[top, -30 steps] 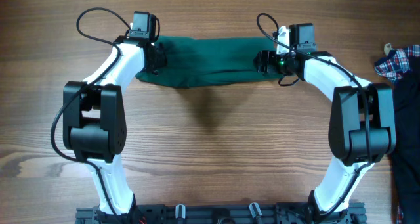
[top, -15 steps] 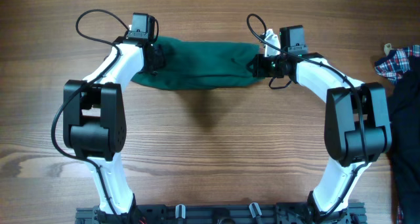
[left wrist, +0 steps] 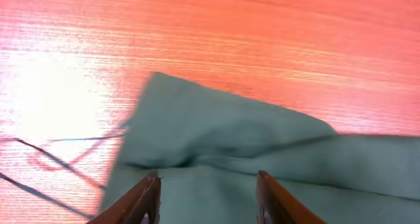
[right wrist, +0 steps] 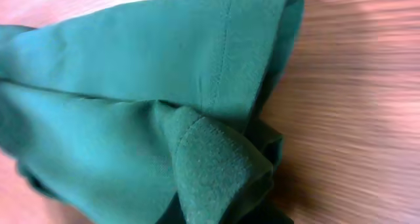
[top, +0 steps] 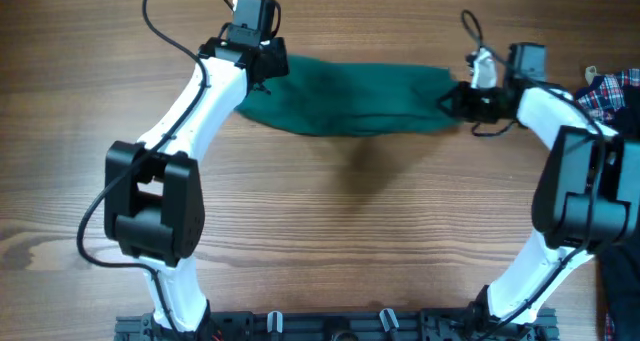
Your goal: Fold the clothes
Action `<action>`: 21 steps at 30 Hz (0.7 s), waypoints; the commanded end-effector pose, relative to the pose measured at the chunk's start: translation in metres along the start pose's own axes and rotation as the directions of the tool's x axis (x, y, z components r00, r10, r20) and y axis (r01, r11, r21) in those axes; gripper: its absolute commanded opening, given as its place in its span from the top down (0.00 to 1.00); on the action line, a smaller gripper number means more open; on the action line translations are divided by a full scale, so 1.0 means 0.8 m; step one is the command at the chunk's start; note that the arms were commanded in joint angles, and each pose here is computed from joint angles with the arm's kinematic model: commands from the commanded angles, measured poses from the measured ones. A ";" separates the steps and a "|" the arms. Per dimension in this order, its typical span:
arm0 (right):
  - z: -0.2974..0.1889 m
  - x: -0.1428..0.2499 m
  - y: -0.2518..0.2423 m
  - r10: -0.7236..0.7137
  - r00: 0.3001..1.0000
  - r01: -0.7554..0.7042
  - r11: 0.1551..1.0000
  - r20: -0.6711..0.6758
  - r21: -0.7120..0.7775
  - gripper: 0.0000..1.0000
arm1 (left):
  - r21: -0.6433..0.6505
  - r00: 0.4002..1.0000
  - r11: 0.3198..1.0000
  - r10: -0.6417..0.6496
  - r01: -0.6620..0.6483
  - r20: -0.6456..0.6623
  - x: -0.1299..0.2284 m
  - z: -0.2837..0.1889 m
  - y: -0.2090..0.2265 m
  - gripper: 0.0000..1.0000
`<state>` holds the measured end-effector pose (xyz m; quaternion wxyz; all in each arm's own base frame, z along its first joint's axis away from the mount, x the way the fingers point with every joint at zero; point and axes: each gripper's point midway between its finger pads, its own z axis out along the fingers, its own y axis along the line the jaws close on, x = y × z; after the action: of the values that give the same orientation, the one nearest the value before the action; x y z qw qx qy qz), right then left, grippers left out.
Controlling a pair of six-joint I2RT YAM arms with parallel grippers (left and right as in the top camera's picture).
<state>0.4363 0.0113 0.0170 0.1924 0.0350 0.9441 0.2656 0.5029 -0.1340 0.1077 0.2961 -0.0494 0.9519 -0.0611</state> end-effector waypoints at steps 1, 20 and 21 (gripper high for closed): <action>-0.029 -0.019 -0.037 -0.099 0.995 0.100 0.980 -0.013 0.172 0.96 | 0.043 0.999 0.999 -0.008 0.006 0.036 -0.019 -0.019 -0.008 0.53; -0.052 -0.077 0.105 -0.335 0.939 0.343 0.928 -0.074 0.146 0.96 | 0.074 0.999 0.997 -0.002 0.005 -0.042 0.010 0.026 -0.014 0.54; -0.043 -0.070 0.123 -0.375 0.922 0.384 0.914 -0.090 0.128 0.96 | 0.074 0.999 0.997 -0.002 0.005 -0.042 0.011 0.026 -0.014 0.54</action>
<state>0.4709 0.0411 0.1017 0.1950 -0.0923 0.9620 0.1675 0.5047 -0.1477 0.0863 0.2756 -0.0386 0.9560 -0.0923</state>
